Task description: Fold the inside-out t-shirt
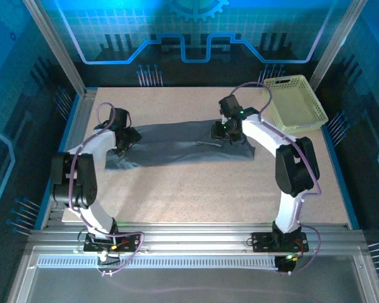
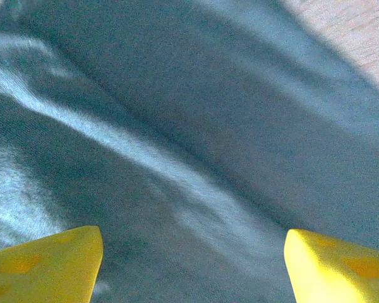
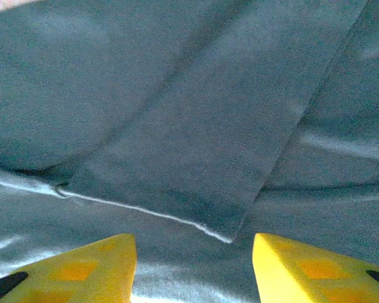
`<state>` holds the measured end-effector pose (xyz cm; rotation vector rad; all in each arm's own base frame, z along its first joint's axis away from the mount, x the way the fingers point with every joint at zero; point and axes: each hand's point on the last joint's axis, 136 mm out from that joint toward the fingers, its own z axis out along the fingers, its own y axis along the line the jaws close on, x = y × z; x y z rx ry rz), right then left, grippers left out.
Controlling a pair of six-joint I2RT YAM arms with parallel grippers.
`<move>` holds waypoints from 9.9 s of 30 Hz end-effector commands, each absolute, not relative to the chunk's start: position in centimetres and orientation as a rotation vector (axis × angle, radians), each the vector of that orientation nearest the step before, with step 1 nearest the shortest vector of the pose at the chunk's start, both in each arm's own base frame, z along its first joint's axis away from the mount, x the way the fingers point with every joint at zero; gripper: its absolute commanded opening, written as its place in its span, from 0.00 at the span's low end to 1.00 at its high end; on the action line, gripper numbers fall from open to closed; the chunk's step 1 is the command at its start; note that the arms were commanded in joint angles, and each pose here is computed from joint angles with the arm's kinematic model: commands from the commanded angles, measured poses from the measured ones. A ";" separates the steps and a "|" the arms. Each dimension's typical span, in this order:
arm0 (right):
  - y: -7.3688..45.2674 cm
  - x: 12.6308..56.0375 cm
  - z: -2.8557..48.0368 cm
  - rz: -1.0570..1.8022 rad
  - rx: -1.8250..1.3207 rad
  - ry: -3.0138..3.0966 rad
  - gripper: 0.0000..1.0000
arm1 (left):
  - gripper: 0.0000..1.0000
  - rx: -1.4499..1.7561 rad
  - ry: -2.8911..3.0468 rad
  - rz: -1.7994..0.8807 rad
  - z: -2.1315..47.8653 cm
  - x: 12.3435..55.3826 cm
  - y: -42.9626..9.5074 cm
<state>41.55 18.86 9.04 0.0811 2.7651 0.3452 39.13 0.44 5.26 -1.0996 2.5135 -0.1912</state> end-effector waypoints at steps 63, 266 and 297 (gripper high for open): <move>8.7 44.6 0.4 0.078 0.283 3.001 0.32 | 0.99 -1.377 2.534 -0.268 0.6 33.4 4.3; 24.2 37.4 20.4 -0.638 -0.618 2.599 0.00 | 0.77 -0.953 2.720 -0.349 2.2 29.3 -5.9; 42.6 33.2 20.8 0.373 -0.509 2.650 0.00 | 0.40 -0.941 2.766 -0.495 -2.2 26.3 -9.4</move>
